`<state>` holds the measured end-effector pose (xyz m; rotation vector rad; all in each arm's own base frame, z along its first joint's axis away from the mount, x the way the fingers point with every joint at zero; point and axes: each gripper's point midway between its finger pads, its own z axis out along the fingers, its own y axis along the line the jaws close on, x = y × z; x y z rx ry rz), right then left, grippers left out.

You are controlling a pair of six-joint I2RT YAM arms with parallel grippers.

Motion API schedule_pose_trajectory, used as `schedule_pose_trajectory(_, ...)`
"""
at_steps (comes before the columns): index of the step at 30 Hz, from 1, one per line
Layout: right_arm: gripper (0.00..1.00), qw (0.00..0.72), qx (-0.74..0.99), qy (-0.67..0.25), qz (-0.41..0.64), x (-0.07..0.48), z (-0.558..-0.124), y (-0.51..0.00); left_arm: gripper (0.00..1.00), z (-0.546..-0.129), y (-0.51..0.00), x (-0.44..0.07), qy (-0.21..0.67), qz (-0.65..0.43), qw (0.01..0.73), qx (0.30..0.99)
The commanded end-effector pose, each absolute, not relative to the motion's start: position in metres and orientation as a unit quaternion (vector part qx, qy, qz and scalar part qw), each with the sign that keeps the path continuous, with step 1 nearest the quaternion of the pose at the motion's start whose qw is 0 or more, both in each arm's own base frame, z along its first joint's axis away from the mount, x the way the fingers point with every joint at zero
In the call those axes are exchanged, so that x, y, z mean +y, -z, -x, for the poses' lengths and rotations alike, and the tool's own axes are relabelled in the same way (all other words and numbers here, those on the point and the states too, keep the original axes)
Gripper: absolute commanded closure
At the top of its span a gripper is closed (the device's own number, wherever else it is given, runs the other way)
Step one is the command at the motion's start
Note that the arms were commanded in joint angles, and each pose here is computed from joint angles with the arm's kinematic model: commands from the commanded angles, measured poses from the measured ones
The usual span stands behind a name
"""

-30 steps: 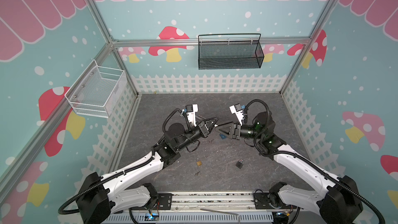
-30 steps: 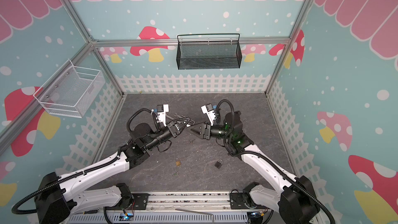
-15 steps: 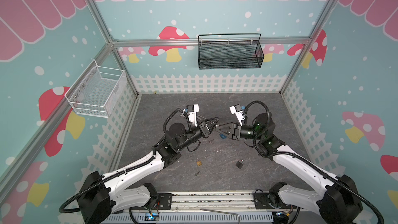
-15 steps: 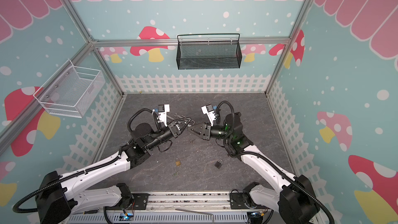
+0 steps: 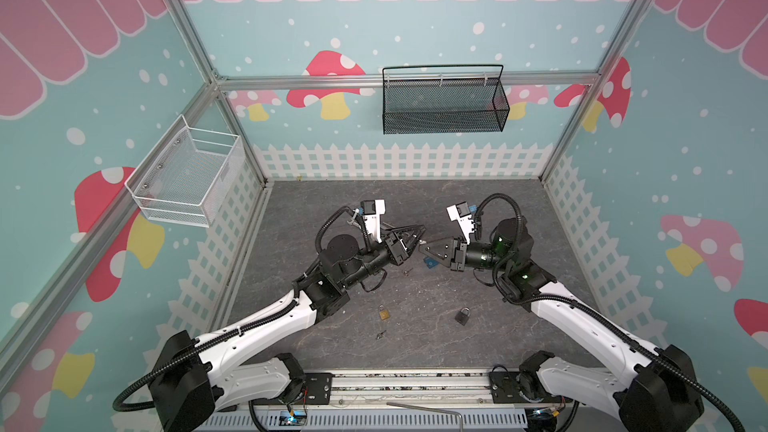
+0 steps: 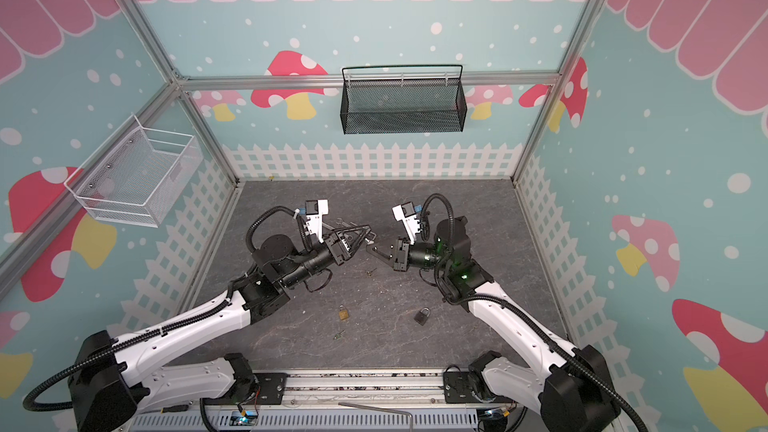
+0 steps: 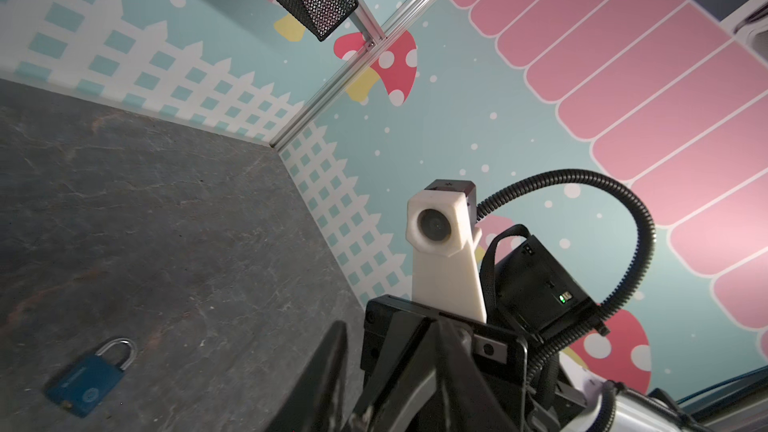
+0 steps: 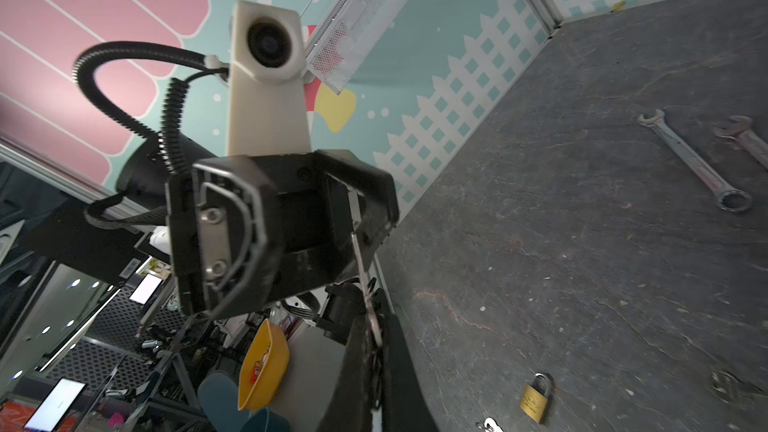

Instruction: Unlock with the key

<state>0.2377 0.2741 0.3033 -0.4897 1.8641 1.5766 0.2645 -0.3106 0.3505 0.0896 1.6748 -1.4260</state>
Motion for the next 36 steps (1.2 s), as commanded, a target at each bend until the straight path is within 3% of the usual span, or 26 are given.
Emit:
schedule_pose_trajectory(1,1.0,0.324,0.747,-0.556,0.168,0.256,-0.244,-0.287,0.53,-0.268,-0.352,-0.298,0.547,-0.03,0.465,0.695)
schedule_pose_trajectory(6,1.0,0.306,0.801,-0.498,0.129,0.221,-0.249,-0.244,0.45,-0.266,-0.297,-0.294,0.459,-0.028,0.412,0.787)
schedule_pose_trajectory(13,1.0,0.289,0.859,-0.417,0.067,0.166,-0.259,-0.189,0.39,-0.219,-0.229,-0.329,0.341,-0.128,0.329,0.871)
schedule_pose_trajectory(22,1.0,0.297,0.884,-0.359,-0.032,0.109,-0.289,-0.149,0.36,-0.169,-0.154,-0.398,0.221,-0.302,0.257,0.891)
schedule_pose_trajectory(30,1.0,0.3,0.884,-0.35,-0.079,0.087,-0.304,-0.136,0.33,-0.17,-0.09,-0.438,0.136,-0.363,0.206,0.899)
schedule_pose_trajectory(32,1.0,0.299,0.881,-0.357,-0.081,0.087,-0.304,-0.134,0.28,-0.172,-0.078,-0.443,0.121,-0.368,0.194,0.901)
schedule_pose_trajectory(36,1.0,0.299,0.881,-0.356,-0.085,0.084,-0.304,-0.131,0.31,-0.18,-0.059,-0.451,0.09,-0.369,0.182,0.907)
